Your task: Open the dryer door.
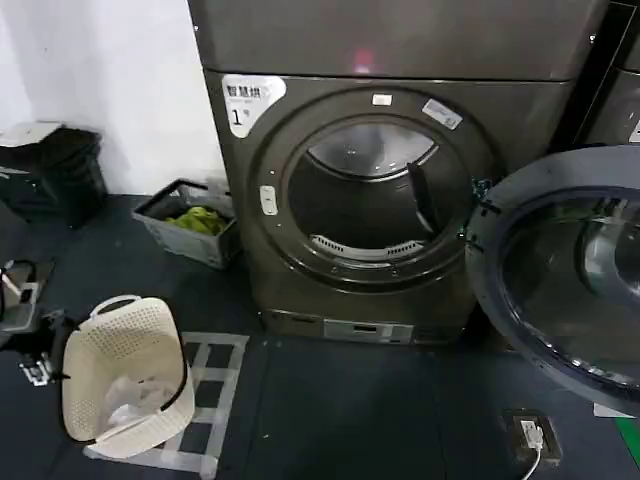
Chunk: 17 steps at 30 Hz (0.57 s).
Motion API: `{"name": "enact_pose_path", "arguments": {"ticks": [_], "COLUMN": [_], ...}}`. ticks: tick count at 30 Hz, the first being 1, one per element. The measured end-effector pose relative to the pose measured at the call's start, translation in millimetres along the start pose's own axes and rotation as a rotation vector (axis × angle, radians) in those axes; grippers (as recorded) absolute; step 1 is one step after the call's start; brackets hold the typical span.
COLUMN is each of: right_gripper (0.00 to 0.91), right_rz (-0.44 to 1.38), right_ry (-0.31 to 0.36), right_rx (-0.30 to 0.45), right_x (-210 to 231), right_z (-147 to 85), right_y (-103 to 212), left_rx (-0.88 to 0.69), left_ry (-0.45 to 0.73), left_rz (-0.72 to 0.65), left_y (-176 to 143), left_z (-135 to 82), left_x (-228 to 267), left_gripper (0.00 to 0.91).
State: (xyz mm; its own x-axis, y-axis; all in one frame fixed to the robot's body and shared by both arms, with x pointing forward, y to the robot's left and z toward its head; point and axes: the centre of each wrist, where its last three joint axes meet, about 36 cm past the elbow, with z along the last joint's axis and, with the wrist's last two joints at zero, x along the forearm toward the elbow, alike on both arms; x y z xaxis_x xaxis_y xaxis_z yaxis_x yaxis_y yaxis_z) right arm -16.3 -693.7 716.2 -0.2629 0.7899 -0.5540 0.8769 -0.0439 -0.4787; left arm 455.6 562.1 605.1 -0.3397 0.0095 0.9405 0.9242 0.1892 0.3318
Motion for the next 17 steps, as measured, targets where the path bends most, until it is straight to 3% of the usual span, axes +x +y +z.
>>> {"name": "enact_pose_path", "arguments": {"ticks": [17], "right_gripper": [0.907], "right_rz": [-0.001], "right_ry": [0.001], "right_rx": [0.008], "right_x": [3.6], "right_z": [0.6], "right_y": [1.1], "left_rx": [-0.041], "left_ry": [-0.003], "left_rz": [-0.002], "left_y": [0.3], "left_z": [-0.5], "left_x": [-0.1], "left_gripper": [0.907]}}
